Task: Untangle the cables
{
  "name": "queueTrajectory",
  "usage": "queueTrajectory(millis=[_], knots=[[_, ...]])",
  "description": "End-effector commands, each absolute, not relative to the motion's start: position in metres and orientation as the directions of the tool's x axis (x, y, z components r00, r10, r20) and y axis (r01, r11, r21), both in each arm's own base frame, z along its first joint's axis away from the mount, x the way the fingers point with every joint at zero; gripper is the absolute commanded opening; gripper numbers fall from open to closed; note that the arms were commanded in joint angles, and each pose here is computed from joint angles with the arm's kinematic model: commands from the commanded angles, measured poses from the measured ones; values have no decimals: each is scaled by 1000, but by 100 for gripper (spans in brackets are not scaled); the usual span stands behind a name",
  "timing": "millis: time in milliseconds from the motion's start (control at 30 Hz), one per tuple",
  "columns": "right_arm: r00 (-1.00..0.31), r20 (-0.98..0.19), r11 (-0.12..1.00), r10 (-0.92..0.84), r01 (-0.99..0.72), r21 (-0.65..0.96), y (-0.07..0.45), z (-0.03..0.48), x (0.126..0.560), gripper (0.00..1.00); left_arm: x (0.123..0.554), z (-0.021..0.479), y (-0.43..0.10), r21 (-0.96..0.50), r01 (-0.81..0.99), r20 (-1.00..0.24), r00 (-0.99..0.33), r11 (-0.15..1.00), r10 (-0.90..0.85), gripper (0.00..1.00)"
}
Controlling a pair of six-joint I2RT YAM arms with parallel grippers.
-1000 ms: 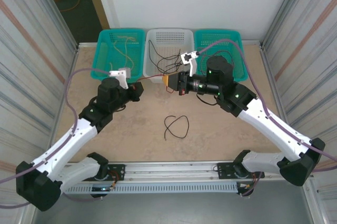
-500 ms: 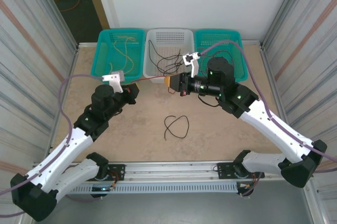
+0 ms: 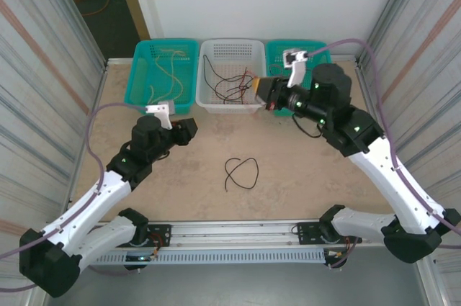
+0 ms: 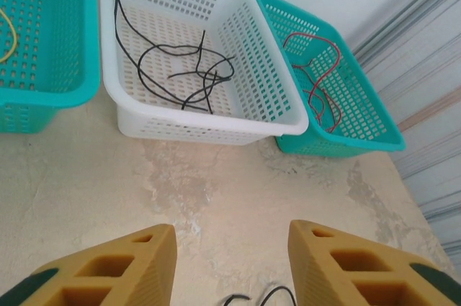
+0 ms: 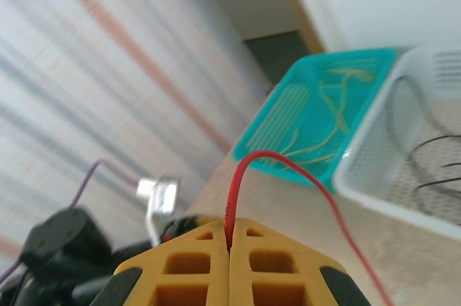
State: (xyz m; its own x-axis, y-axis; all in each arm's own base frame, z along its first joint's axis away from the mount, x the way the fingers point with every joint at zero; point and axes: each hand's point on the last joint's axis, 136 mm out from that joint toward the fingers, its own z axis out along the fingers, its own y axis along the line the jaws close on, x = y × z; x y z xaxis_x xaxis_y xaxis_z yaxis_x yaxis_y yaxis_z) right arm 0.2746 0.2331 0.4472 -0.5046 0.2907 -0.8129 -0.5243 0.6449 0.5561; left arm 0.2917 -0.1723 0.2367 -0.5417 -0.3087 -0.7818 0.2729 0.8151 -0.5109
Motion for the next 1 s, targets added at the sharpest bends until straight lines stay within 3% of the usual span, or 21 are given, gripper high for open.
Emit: queueTrajectory(millis=[0,233,433,567,667,767,967], knots=[[-488,-807,720,331,-422,551,196,449,299,0,290,241,-175,-520,283,-772,-559,806,-302,49],[-495,-760,773,422,-241,587,129,427,385,0,281,239,-183,-541,316,-751,-598,779,-279,58],[-500,-737,802,455,-129,583,94,400,449,0,272,235,-176,-527,299,-745,-614,796,-263,73],[-526,-703,794,479,-82,602,81,381,486,0,266,233,-171,-516,292,-745,-617,805,-254,75],[-543,-680,791,493,-45,610,73,364,508,6,262,229,-168,-513,289,-744,-620,809,-250,77],[-559,-656,779,508,-27,626,71,355,524,19,260,224,-165,-507,277,-739,-626,816,-247,79],[-559,-651,783,513,-6,622,68,347,526,36,256,214,-174,-521,304,-716,-664,798,-215,84]])
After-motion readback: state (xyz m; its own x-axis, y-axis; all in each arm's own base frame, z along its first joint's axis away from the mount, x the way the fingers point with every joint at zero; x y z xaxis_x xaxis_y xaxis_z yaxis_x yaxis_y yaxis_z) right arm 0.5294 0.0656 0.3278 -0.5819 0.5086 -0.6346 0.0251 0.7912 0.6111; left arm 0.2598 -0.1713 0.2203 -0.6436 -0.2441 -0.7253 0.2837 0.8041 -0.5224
